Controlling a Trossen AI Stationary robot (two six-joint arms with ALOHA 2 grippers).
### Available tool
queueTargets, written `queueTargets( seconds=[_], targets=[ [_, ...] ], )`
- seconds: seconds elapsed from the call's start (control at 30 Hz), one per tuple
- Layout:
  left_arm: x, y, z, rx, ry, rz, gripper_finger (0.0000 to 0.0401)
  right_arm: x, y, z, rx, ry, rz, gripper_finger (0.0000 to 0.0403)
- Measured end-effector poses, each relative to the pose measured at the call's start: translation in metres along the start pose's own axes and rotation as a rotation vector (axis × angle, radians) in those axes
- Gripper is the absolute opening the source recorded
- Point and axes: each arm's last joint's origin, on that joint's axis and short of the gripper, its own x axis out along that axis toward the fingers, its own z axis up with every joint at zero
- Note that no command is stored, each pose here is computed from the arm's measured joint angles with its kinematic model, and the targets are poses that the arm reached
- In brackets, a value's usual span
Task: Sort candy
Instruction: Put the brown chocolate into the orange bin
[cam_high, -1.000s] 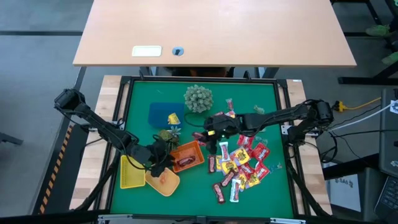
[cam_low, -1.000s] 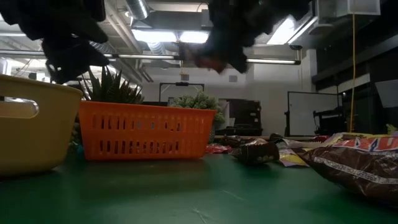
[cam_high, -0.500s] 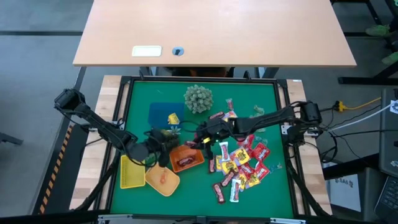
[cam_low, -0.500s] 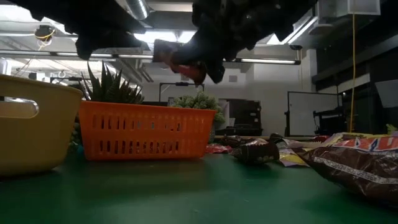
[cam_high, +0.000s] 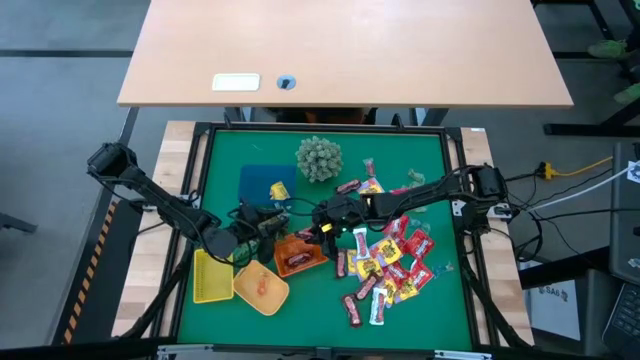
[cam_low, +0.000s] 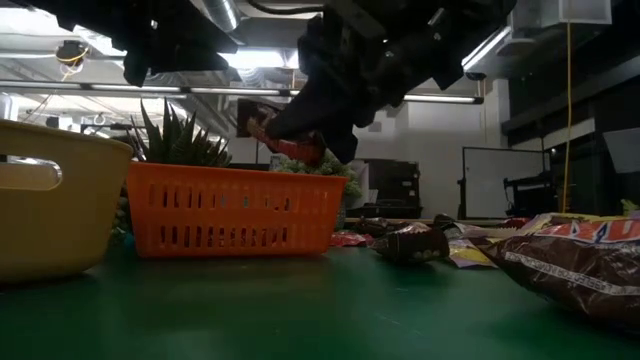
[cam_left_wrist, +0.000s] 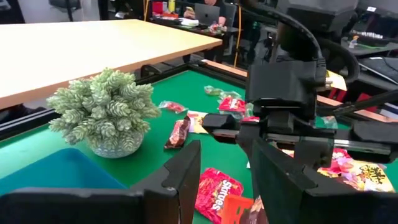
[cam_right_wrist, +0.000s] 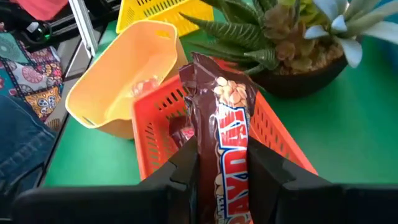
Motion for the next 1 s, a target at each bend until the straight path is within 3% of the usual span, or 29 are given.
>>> queueTargets(
  seconds=[0.6,0.7,1.0],
  targets=[
    [0.000,0.000,0.000,0.001,-0.002,0.003,0.0131,0.006,0.026,-0.005,-0.055,-0.024,0.055,0.0095],
    [0.000,0.000,0.000,0.001,-0.002,0.003,0.0131,0.005,0.024,-0.004,-0.052,-0.026,0.043,0.0117],
    [0.000,0.000,0.000,0.001,-0.002,0.004,0.0131,0.005,0.023,-0.004,-0.049,-0.039,0.006,0.0233]
  ],
)
